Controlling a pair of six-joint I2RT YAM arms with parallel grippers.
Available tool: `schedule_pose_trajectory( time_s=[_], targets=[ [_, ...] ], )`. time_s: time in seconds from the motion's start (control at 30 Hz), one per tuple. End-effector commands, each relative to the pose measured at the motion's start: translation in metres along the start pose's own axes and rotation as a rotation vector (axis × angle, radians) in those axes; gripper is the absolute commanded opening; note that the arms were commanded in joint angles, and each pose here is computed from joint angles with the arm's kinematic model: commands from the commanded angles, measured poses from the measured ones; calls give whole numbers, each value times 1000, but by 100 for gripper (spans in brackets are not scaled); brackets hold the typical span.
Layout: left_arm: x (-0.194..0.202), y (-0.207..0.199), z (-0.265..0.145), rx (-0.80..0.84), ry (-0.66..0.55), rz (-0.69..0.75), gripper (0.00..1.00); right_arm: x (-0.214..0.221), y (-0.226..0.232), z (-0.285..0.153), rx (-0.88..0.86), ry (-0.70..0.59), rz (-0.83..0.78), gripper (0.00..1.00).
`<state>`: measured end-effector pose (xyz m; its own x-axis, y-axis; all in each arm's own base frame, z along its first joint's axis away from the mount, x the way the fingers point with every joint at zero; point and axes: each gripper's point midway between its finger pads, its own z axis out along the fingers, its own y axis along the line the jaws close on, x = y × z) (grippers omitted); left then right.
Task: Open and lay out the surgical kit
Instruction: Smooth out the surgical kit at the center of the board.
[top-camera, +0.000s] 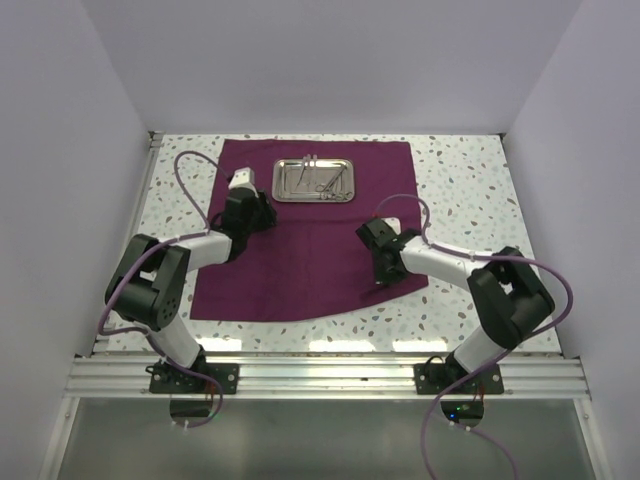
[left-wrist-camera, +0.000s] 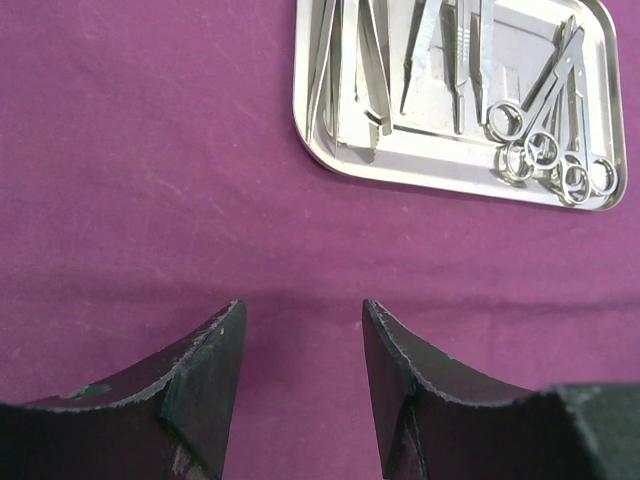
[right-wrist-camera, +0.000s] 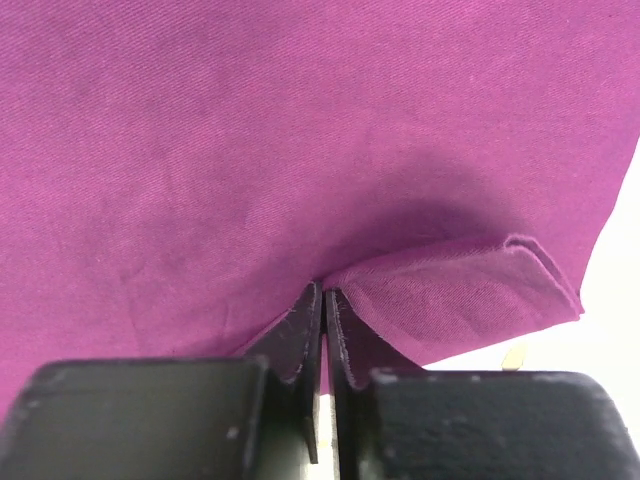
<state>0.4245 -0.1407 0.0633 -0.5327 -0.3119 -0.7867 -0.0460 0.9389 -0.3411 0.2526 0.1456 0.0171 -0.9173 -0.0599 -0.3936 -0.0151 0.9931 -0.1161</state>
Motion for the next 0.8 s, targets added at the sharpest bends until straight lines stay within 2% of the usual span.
schedule_pose_trajectory(
  time_s=[0.0, 0.23, 0.4, 0.43, 0.5, 0.53, 0.57, 0.6, 0.7, 0.77],
  targets=[
    [-10, -9, 4, 34, -43, 16, 54, 3, -13, -1, 70, 11, -12, 1],
    [-9, -11, 6, 44, -36, 17, 54, 17, -25, -30, 66, 4, 24, 0],
    [-8, -11, 5, 46, -33, 17, 54, 43, -27, -55, -17, -1, 110, 3],
    [-8, -11, 5, 46, -33, 17, 54, 48, -27, -57, -32, 2, 125, 7],
    [-9, -12, 5, 49, -35, 15, 54, 61, -27, -65, -74, -1, 160, 34],
    [-9, -11, 4, 49, -35, 15, 54, 68, -24, -68, -103, 14, 170, 52],
    [-8, -11, 3, 49, -35, 15, 54, 80, -23, -68, -121, 30, 169, 74],
    [-9, -11, 3, 49, -36, 13, 54, 85, -19, -71, -148, 35, 192, 78],
    [-9, -10, 1, 45, -38, 13, 54, 101, -15, -85, -205, 37, 220, 79],
    [-10, -10, 1, 43, -41, 13, 54, 100, -20, -101, -212, -14, 222, 79]
  ],
)
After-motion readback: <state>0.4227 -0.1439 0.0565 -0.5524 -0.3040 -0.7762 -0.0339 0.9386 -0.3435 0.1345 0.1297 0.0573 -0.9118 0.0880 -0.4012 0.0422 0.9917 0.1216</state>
